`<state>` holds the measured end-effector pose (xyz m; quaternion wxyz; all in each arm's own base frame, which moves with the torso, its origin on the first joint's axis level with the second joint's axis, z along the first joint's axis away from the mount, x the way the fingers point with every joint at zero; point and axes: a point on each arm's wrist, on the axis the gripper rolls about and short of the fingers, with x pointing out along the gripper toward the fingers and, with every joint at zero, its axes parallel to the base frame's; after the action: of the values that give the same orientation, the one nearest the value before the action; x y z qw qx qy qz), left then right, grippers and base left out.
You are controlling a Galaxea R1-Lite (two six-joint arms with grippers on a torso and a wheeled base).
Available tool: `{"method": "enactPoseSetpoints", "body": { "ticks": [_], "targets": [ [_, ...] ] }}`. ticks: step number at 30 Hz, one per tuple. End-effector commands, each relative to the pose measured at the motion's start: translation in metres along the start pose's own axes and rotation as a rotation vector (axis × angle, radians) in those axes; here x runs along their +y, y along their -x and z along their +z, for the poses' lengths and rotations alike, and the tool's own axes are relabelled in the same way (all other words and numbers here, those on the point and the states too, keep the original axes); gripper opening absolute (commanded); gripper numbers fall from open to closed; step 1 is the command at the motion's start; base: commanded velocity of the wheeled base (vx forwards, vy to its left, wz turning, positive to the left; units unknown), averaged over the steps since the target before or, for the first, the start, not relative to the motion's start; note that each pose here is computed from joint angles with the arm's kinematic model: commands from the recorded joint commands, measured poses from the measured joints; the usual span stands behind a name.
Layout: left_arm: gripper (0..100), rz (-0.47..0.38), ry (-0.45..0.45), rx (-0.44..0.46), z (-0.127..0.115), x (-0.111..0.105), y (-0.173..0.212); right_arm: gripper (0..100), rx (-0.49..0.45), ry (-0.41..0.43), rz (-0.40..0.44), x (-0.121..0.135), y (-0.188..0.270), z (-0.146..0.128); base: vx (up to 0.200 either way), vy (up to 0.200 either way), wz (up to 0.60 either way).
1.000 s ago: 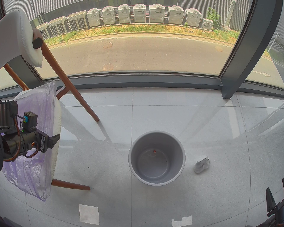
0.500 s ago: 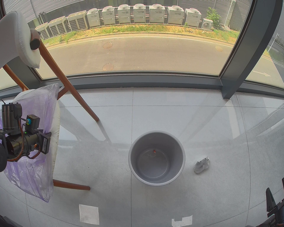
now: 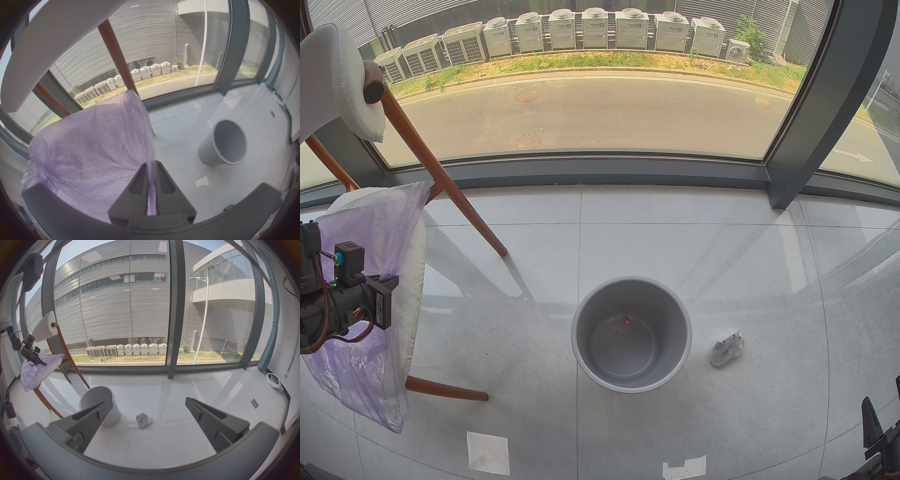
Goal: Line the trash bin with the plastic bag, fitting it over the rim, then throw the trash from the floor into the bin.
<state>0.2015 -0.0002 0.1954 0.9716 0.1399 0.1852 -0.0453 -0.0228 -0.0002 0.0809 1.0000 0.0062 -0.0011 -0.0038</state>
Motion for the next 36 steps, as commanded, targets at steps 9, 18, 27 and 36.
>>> {"method": "enactPoseSetpoints", "body": {
  "ticks": [9,18,27,36],
  "targets": [
    [0,-0.336,0.037,-0.19,0.016,-0.023,0.032,100,0.002,0.0,0.0,0.0,0.0,-0.005,0.0,0.0,0.0],
    [0,-0.7,0.166,-0.278,0.059,-0.075,0.052,100,0.002,0.0,0.0,0.0,0.0,-0.005,0.0,0.0,0.0],
    [0,-0.947,0.206,-0.252,0.073,-0.116,0.072,100,0.002,0.0,-0.002,0.0,0.0,-0.005,0.0,0.0,0.0],
    [0,-1.08,0.181,-0.197,0.068,-0.145,0.086,100,0.002,0.0,-0.002,0.0,0.0,-0.005,0.0,0.0,0.0]
  ]
}}
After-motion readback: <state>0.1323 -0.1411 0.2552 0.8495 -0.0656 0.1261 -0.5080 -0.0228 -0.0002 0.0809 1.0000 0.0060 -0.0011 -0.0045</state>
